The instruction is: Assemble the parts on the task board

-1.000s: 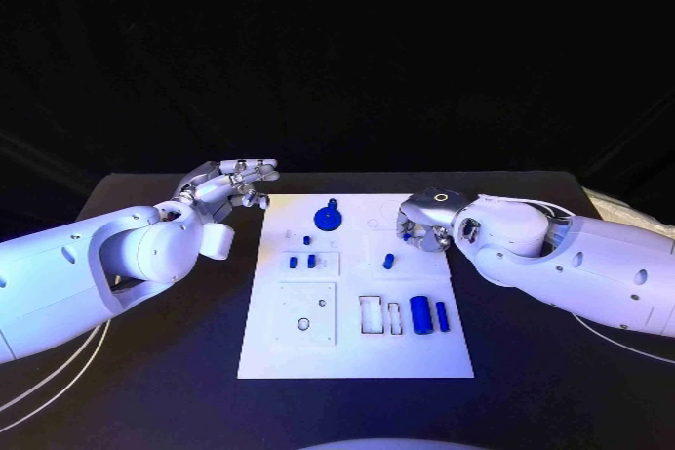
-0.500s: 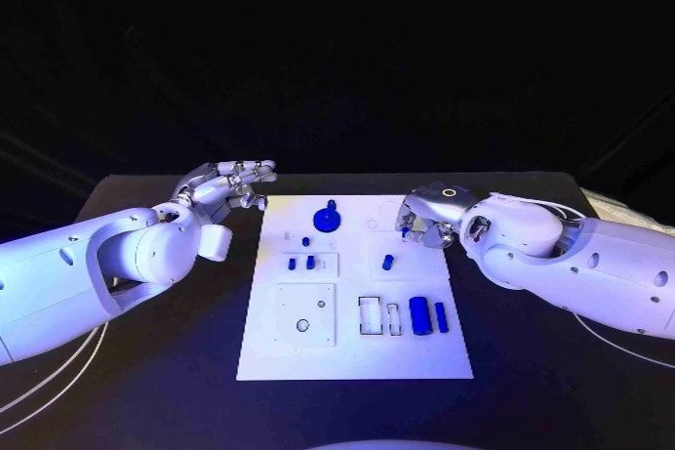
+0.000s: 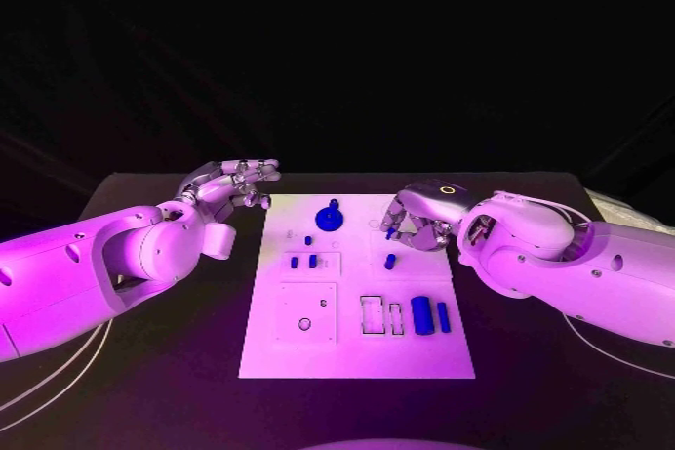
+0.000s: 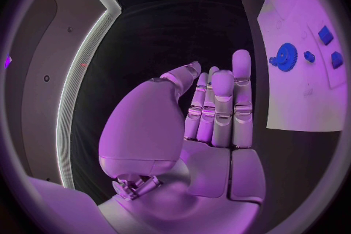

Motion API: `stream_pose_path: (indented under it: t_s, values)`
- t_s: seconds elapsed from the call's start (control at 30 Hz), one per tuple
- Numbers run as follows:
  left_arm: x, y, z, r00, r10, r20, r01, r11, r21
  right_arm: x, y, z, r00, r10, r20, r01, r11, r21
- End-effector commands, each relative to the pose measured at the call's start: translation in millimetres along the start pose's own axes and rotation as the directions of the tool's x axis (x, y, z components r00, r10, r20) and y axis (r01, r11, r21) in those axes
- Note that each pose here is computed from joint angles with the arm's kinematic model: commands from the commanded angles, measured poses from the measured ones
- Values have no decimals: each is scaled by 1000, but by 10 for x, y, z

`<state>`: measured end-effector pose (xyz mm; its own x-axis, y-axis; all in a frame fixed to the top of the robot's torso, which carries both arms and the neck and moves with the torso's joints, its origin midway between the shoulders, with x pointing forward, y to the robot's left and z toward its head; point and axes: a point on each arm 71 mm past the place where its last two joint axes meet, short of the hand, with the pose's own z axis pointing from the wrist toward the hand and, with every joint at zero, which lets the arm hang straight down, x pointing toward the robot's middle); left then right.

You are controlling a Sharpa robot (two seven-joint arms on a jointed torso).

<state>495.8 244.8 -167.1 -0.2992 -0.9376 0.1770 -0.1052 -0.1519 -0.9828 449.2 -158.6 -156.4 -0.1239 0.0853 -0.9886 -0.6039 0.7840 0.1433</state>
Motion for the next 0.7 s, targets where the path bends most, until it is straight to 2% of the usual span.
stream_pose_path:
  t_s: [0.03, 0.17, 0.3, 0.53, 0.7]
  values:
    - [29, 2, 10, 1000, -2, -15, 2, 1000, 10, 34, 193, 27, 998, 69, 1, -69, 996, -54]
    - [40, 19, 16, 1000, -4, -18, 4, 1000, 8, 125, 426, 70, 996, 91, -23, -93, 989, -116]
    - [54, 34, 23, 1000, -6, -22, 6, 1000, 6, 250, 563, 121, 994, 88, -59, -96, 984, -151]
    - [78, 46, 26, 999, -9, -30, 9, 1000, 3, 467, 715, 170, 991, 81, -110, -101, 978, -184]
    - [90, 53, 29, 999, -11, -34, 11, 1000, 0, 571, 770, 213, 989, 83, -122, -105, 977, -184]
